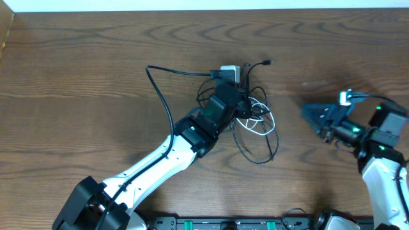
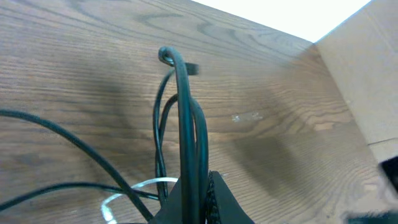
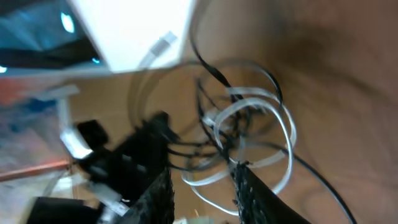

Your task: Untangle cables

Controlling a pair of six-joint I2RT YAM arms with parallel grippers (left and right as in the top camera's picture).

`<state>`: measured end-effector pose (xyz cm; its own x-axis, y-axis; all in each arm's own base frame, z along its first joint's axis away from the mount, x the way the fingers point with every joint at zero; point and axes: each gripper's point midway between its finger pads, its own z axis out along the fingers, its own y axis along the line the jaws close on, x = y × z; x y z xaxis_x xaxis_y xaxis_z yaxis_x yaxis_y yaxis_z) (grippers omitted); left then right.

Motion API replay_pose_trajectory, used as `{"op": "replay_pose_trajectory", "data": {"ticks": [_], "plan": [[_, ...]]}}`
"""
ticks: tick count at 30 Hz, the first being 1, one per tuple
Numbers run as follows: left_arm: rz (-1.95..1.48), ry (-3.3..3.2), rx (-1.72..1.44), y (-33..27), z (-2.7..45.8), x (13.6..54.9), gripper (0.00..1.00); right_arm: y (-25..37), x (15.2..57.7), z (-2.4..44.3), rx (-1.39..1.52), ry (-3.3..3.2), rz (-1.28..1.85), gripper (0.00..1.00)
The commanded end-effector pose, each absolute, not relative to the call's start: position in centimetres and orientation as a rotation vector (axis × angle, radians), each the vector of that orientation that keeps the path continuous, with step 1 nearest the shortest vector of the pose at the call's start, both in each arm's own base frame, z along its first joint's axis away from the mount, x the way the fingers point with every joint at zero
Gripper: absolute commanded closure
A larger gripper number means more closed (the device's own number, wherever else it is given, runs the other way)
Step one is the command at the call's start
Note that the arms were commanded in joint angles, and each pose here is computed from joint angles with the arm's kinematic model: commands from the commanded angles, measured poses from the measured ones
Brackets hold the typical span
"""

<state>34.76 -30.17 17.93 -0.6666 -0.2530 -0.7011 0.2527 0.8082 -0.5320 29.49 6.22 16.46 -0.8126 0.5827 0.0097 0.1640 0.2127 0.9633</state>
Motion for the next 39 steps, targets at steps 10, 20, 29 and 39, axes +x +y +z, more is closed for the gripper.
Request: {"op": "replay_pose_trajectory", "data": {"ticks": [10, 20, 29, 39], "plan": [[-0.907, 2.156, -0.134, -30.6, 19.5, 34.7, 0.92, 10.8, 27.5, 11.0, 0.653, 2.468, 1.351, 0.69], [-0.951, 2.171, -0.113, -31.2, 19.5, 34.2, 0.92, 9.7, 27.1, 8.3, 0.828, 2.549, 1.187, 0.67], [-0.982, 2.181, -0.089, -31.7, 19.5, 33.8, 0.92, 12.4, 27.2, 8.5, 0.877, 2.568, 1.264, 0.75], [-0.924, 2.333, -0.043, -31.1, 16.5, 31.9, 0.92, 12.2, 32.6, 13.1, 0.354, 2.277, 1.155, 0.99]]}}
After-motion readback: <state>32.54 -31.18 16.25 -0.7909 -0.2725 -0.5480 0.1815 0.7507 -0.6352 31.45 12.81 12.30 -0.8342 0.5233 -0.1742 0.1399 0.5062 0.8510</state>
